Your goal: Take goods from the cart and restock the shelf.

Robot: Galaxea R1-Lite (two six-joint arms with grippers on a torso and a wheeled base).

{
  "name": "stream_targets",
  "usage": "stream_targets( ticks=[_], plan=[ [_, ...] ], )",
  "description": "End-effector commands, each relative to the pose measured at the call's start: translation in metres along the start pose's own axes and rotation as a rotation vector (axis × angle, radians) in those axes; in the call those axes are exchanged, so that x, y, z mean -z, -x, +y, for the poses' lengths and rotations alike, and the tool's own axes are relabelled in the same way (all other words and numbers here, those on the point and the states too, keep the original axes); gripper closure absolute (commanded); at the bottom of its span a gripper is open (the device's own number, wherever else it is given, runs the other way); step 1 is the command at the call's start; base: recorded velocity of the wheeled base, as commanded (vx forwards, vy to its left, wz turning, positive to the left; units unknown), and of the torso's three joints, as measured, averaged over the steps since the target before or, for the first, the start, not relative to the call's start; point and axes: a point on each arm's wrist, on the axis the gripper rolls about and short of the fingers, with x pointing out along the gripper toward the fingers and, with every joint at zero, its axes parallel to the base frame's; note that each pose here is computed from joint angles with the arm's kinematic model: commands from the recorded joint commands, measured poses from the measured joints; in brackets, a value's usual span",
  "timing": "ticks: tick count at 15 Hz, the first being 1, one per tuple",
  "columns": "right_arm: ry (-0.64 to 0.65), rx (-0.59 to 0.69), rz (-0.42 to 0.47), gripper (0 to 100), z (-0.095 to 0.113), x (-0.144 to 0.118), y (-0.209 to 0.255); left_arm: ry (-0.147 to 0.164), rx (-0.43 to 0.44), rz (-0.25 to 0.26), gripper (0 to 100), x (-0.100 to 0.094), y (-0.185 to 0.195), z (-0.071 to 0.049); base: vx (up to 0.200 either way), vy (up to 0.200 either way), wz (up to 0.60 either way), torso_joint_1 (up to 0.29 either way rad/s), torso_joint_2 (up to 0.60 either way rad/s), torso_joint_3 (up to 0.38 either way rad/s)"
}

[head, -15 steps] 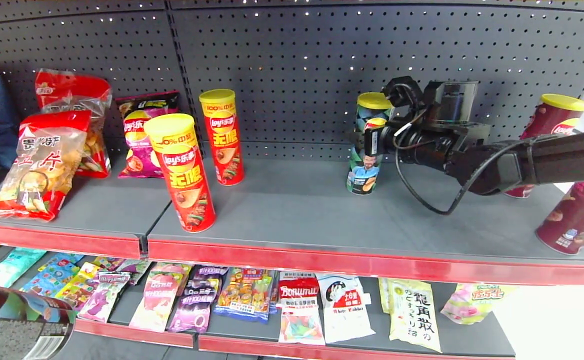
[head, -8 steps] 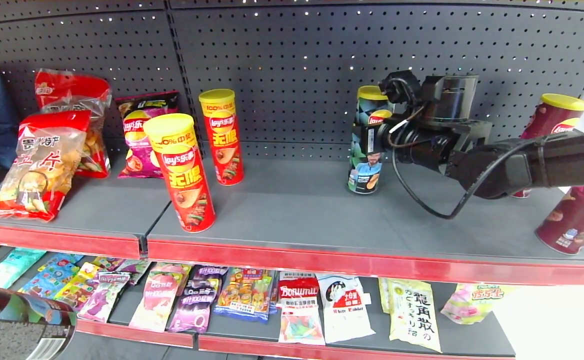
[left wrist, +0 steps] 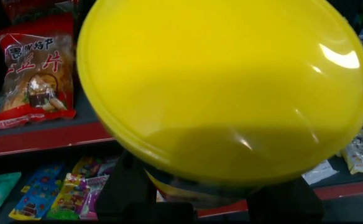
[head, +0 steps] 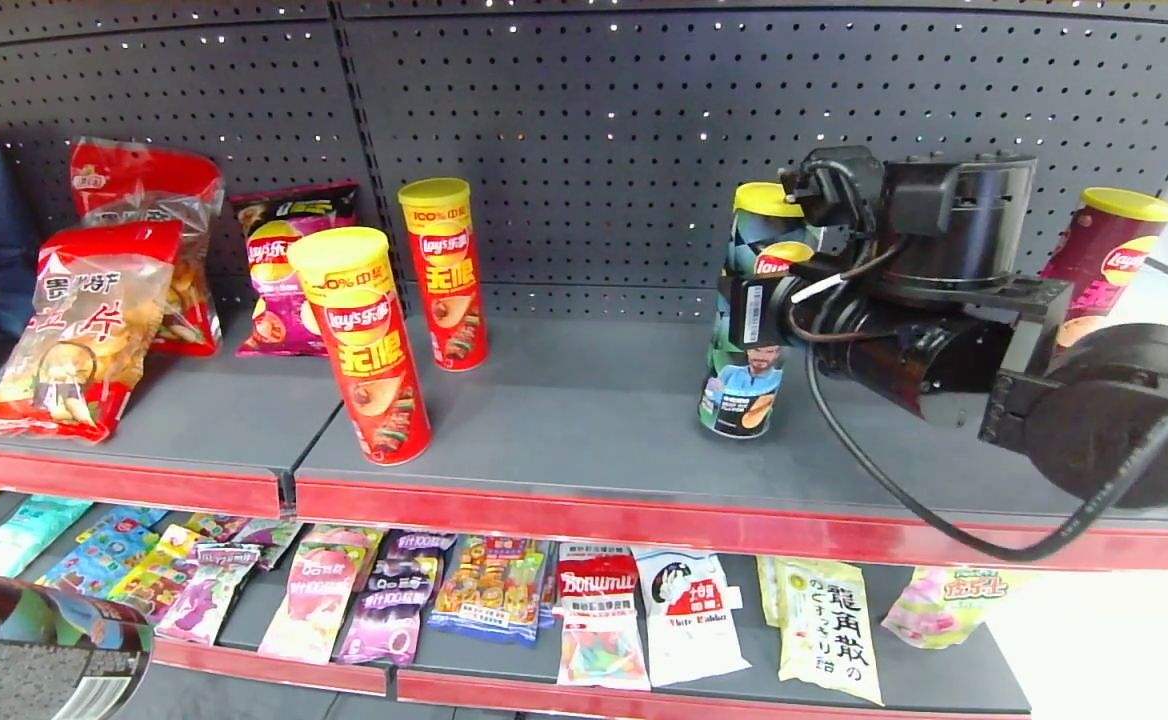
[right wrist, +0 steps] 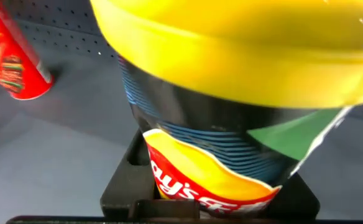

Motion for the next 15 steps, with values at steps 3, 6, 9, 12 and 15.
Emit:
stream_targets(
  ticks=[3,6,9,12,15],
  plan=[
    [0.008,-0.016,-0.035,100,-0.002,0.018,0.023,0.001,0.000,0.002,100,0.000,0.000,0.000,0.000,0.000,0.00,0.000,0.00,0.000],
    [0.026,-0.024,-0.022,100,0.001,0.031,0.028,0.001,0.001,0.002,100,0.000,0.000,0.000,0.000,0.000,0.00,0.000,0.00,0.000],
    [0.030,-0.010,-0.016,100,0.005,0.034,0.028,0.003,0.000,0.008,100,0.001,0.000,0.000,0.000,0.000,0.00,0.000,0.00,0.000],
    [0.028,-0.014,-0.014,100,0.007,0.034,0.027,0.003,0.000,0.008,100,0.001,0.000,0.000,0.000,0.000,0.00,0.000,0.00,0.000],
    [0.031,-0.030,-0.005,100,0.013,0.038,0.027,0.003,0.000,0.007,100,0.001,0.001,0.000,0.000,0.000,0.00,0.000,0.00,0.000]
  ],
)
